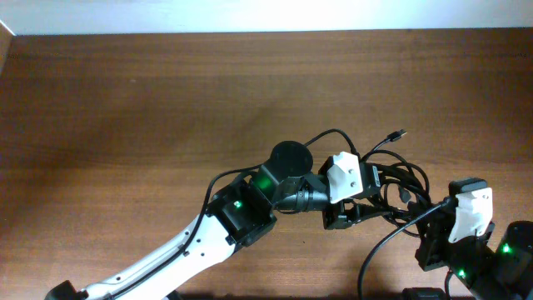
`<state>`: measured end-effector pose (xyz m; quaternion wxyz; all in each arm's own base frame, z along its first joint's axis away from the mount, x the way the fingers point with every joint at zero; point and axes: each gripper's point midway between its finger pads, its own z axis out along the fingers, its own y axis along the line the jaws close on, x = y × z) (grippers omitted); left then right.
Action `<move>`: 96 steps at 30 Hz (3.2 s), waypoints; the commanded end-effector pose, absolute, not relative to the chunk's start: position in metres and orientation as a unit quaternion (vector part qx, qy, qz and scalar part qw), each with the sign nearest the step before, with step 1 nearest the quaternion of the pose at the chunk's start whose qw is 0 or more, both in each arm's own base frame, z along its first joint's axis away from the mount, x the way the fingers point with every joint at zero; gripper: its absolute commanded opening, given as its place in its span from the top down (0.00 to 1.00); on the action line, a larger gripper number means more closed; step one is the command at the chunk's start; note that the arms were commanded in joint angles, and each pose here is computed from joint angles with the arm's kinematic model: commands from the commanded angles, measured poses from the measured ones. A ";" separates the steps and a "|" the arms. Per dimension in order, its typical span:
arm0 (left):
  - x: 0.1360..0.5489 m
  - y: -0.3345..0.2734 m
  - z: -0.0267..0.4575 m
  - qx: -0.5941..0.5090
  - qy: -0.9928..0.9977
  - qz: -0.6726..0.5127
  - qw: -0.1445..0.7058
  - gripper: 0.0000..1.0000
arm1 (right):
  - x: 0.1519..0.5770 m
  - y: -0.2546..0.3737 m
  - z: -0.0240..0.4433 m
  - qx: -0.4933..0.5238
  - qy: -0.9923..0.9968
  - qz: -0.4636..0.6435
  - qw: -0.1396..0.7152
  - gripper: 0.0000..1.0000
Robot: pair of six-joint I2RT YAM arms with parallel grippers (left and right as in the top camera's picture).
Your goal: Untangle cables
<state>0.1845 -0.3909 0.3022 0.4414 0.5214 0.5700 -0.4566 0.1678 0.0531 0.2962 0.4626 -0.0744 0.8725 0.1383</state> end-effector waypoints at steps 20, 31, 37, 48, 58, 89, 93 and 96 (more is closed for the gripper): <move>0.146 -0.382 0.403 0.464 0.469 -0.608 0.442 1.00 | 0.169 0.028 0.289 -0.046 0.885 0.068 0.459 0.96; 0.144 -0.353 0.426 0.462 0.444 -0.655 0.400 1.00 | 0.169 0.028 0.289 -0.046 0.885 0.068 0.458 0.96; 0.143 -0.332 0.444 0.464 0.420 -0.678 0.386 1.00 | 0.169 0.028 0.289 -0.046 0.885 0.068 0.458 0.96; 0.112 -0.317 0.430 0.539 0.389 -0.678 0.315 1.00 | 0.169 0.028 0.289 -0.046 0.885 0.068 0.458 0.96; 0.100 -0.294 0.407 0.604 0.369 -0.660 0.252 0.01 | 0.169 0.028 0.289 -0.046 0.885 0.068 0.459 0.96; 0.291 -0.305 0.288 0.338 0.709 -0.479 0.391 0.01 | 0.157 0.076 0.299 -0.199 0.847 0.153 0.468 0.96; 0.282 -0.287 0.264 0.414 0.730 -0.343 0.421 0.01 | 0.156 0.077 0.298 -0.225 0.842 0.139 0.470 0.96; 0.275 -0.270 0.282 0.445 0.722 -0.275 0.452 0.01 | 0.156 0.079 0.297 -0.242 0.838 0.141 0.468 0.96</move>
